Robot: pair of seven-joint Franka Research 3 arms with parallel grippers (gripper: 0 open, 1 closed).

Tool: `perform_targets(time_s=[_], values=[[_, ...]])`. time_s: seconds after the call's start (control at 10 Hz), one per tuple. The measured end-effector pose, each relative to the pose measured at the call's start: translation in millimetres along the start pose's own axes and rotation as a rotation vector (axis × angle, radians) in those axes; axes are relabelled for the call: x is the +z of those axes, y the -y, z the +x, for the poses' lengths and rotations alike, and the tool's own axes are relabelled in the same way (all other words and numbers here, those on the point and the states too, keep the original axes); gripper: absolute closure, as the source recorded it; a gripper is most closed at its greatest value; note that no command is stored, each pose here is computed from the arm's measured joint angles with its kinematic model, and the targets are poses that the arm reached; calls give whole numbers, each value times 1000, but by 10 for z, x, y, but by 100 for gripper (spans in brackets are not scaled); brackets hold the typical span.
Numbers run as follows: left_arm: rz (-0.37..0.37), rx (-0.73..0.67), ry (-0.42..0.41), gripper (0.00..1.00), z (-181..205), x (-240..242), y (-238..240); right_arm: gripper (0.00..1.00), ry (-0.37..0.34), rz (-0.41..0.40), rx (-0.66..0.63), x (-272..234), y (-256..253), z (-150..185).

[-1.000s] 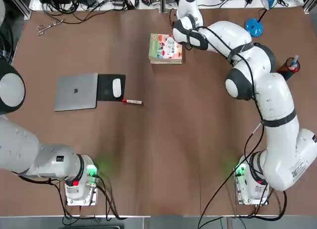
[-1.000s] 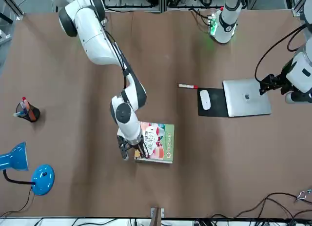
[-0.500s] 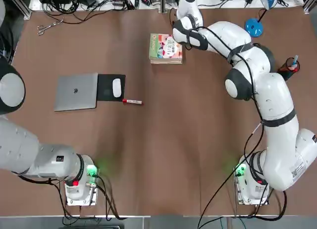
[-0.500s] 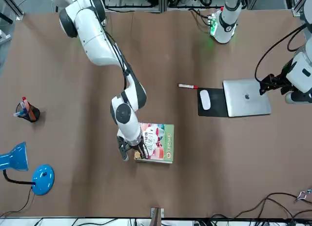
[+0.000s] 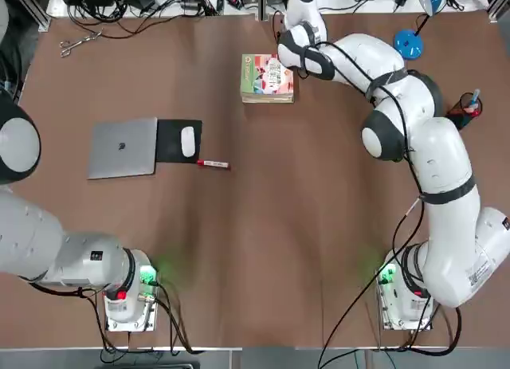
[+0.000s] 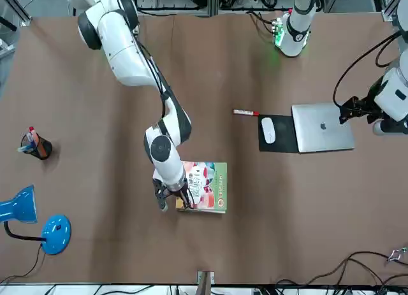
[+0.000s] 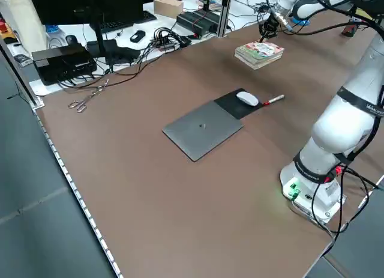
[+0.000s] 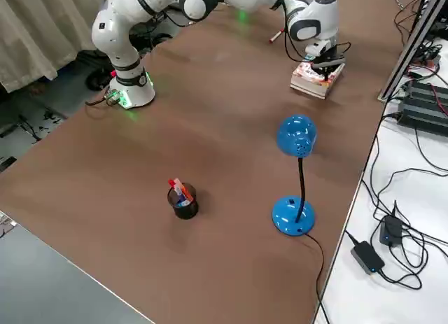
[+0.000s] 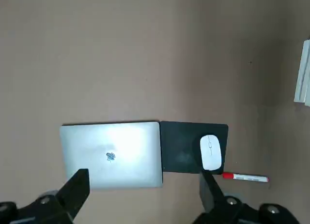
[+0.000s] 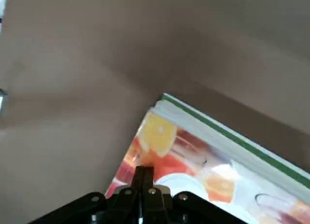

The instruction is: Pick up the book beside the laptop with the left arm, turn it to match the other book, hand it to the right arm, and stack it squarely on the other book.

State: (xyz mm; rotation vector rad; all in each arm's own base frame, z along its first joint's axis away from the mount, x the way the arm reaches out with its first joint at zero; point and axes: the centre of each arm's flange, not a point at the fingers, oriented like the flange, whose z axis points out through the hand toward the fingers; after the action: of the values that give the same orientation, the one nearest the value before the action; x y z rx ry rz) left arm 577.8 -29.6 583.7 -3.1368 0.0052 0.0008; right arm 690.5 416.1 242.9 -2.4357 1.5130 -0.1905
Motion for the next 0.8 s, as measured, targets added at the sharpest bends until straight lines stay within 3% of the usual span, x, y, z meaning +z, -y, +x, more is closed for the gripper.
perform_targets(time_s=[0.4, 0.6, 0.8], values=[[0, 0, 0, 0, 3, 1, -2, 96, 80, -41, -55, -768, 160, -422], [0, 0, 0, 0, 4, 1, -2, 72, 93, -71, -81, -1192, 197, -458], [0, 0, 0, 0, 4, 1, -3, 41, 105, -64, -98, -1377, 249, -262]])
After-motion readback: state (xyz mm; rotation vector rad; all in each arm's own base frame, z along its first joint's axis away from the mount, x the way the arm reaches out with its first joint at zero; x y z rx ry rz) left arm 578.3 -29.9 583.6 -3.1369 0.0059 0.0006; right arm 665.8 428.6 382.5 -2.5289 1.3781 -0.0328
